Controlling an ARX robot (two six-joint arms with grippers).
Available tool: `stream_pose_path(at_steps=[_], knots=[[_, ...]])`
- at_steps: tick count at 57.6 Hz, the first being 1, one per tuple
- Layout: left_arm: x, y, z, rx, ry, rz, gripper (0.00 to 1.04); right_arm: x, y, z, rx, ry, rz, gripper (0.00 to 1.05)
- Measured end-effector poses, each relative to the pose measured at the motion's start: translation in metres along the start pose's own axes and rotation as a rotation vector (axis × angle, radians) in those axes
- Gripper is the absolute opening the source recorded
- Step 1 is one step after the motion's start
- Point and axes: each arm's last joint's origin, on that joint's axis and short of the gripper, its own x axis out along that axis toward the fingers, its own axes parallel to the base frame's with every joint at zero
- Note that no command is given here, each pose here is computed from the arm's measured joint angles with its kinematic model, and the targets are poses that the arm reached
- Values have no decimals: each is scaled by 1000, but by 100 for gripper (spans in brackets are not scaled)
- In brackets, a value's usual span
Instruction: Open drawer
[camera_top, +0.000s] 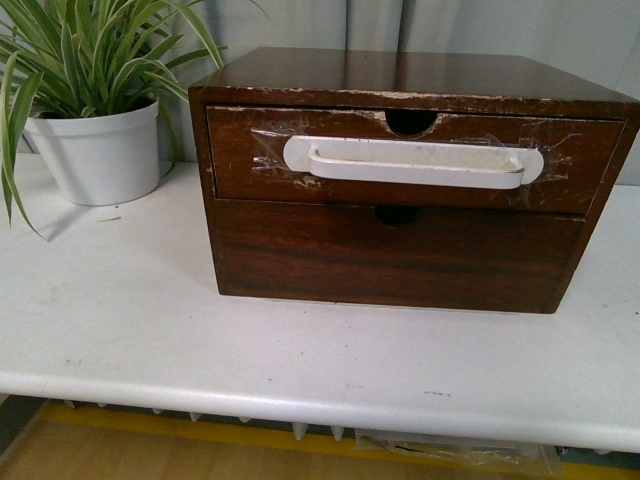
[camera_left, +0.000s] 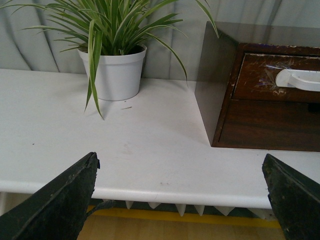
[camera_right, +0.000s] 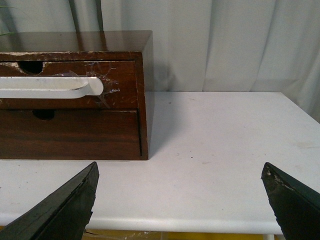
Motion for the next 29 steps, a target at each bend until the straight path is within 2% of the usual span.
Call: stream_pose_path(at_steps=[29], knots=[[0,0,0,0,0,0,99,0,0,0,0,0,0,96]])
